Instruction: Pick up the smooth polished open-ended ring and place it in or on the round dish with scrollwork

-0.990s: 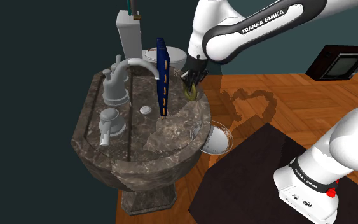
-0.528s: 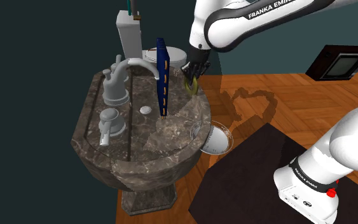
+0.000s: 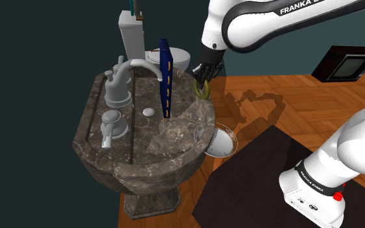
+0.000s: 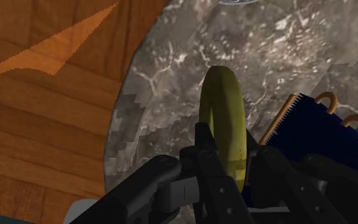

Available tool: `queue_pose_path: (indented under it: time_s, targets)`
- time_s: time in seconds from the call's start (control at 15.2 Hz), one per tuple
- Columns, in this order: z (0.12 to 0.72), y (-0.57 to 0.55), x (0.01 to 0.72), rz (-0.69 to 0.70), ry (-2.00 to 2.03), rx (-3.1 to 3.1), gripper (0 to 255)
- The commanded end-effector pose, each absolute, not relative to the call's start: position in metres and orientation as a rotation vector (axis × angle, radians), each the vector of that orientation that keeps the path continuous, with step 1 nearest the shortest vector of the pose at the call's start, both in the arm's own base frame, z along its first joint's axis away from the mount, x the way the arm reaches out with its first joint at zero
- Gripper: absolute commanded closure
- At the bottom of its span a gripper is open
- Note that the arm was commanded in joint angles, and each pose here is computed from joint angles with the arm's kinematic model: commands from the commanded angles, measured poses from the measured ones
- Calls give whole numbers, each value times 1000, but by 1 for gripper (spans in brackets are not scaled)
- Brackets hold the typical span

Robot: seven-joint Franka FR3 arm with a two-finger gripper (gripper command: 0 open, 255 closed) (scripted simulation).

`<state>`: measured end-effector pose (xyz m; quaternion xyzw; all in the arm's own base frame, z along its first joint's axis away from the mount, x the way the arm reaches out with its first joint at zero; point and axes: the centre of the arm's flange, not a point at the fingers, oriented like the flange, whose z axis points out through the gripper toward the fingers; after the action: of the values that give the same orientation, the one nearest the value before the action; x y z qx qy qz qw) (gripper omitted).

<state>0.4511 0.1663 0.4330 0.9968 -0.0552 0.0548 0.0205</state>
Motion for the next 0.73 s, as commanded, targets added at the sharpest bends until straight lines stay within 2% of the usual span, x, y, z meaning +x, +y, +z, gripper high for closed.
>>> queue_pose_path:
  time_s: [0.0,0.66]
  targets:
    - [439,173,427,171,-172,3092,255]
    - [452,206,300,171,-172,3092,255]
